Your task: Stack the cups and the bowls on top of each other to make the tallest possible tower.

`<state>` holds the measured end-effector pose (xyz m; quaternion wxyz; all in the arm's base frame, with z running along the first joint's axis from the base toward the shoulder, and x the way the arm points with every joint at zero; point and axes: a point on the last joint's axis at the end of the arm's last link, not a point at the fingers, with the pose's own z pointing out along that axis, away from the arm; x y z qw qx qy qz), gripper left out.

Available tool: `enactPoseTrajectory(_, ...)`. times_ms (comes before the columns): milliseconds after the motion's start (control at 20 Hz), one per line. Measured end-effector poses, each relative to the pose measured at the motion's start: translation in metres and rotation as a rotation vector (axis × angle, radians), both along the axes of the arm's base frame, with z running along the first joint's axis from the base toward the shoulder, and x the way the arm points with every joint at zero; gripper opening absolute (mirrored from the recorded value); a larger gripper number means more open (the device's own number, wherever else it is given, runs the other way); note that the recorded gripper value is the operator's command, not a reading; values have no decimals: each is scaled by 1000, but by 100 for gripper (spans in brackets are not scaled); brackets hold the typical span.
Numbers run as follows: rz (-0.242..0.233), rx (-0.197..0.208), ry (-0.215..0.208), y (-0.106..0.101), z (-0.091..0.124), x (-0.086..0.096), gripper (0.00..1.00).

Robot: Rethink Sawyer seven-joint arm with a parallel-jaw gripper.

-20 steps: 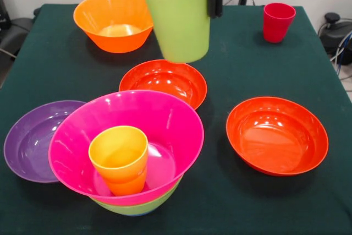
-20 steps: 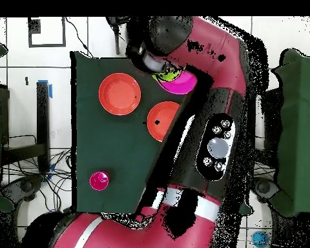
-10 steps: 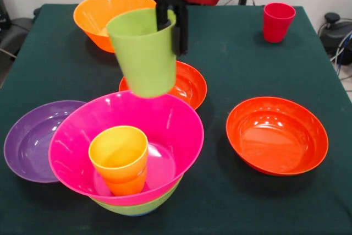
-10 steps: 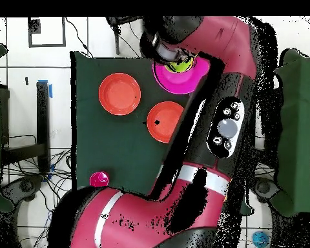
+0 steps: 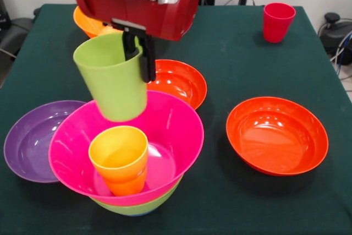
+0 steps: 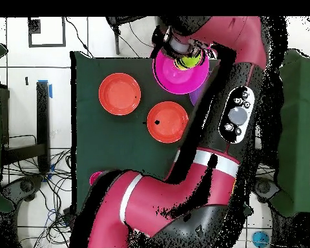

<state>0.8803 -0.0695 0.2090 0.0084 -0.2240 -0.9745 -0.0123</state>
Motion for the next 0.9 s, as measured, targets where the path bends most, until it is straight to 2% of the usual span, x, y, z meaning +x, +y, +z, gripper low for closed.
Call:
enactPoseTrajectory(450, 9, 2, -20, -12, -5, 15, 0)
enactPoseTrajectory(900, 21, 7, -32, -3, -1, 24, 0)
